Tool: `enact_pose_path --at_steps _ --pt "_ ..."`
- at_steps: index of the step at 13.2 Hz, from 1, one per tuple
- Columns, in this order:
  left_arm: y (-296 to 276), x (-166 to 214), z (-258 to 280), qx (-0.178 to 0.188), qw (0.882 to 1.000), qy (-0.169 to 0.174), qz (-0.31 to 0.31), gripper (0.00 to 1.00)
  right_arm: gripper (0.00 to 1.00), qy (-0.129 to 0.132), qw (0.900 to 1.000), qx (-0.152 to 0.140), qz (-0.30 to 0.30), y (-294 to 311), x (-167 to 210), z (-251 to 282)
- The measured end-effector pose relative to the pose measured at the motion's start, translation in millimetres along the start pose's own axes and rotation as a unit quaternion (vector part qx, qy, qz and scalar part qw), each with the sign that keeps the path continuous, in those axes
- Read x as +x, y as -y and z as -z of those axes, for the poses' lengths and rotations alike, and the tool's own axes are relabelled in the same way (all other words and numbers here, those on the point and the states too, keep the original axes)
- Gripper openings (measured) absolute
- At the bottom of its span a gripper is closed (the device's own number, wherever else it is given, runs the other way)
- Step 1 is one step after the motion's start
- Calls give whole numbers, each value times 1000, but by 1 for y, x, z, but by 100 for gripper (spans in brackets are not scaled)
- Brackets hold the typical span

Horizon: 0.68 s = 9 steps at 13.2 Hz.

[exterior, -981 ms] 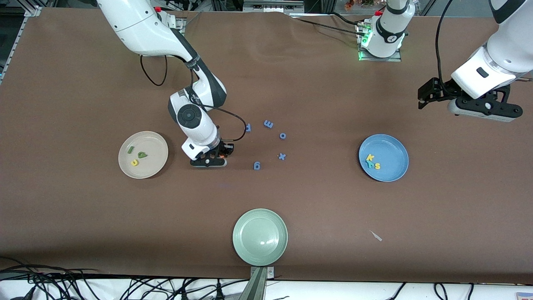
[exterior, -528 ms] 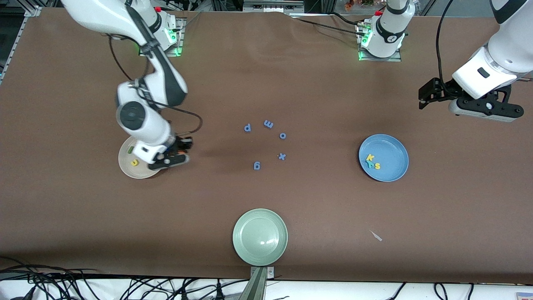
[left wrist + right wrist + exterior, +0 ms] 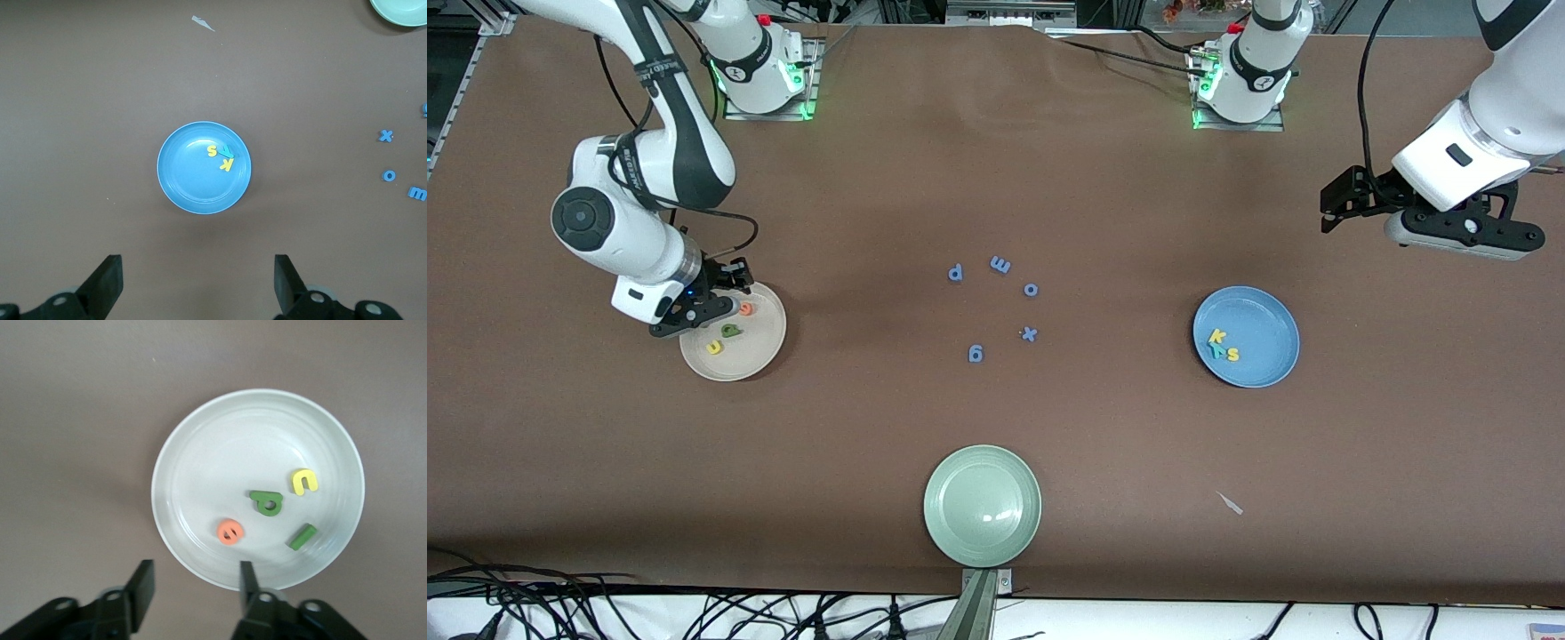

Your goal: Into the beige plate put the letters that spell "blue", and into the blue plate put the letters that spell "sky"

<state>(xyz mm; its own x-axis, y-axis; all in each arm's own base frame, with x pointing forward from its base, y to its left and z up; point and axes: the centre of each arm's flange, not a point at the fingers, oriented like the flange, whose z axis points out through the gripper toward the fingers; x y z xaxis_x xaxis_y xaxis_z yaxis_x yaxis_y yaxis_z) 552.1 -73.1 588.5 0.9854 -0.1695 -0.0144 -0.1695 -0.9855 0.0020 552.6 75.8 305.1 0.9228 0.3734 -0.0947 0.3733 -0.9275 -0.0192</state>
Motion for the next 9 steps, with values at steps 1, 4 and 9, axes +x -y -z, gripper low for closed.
enact_pose_path --at_steps 1,4,9 --pt "0 0 0 0 1000 0 0 100 79 1 1000 0 1 2 1 14" --pt "0 0 0 0 1000 0 0 100 100 -9 1000 -2 -6 3 14 94" --pt "-1 0 0 0 1000 1 -1 100 100 -1 1000 1 -28 -3 0 222"
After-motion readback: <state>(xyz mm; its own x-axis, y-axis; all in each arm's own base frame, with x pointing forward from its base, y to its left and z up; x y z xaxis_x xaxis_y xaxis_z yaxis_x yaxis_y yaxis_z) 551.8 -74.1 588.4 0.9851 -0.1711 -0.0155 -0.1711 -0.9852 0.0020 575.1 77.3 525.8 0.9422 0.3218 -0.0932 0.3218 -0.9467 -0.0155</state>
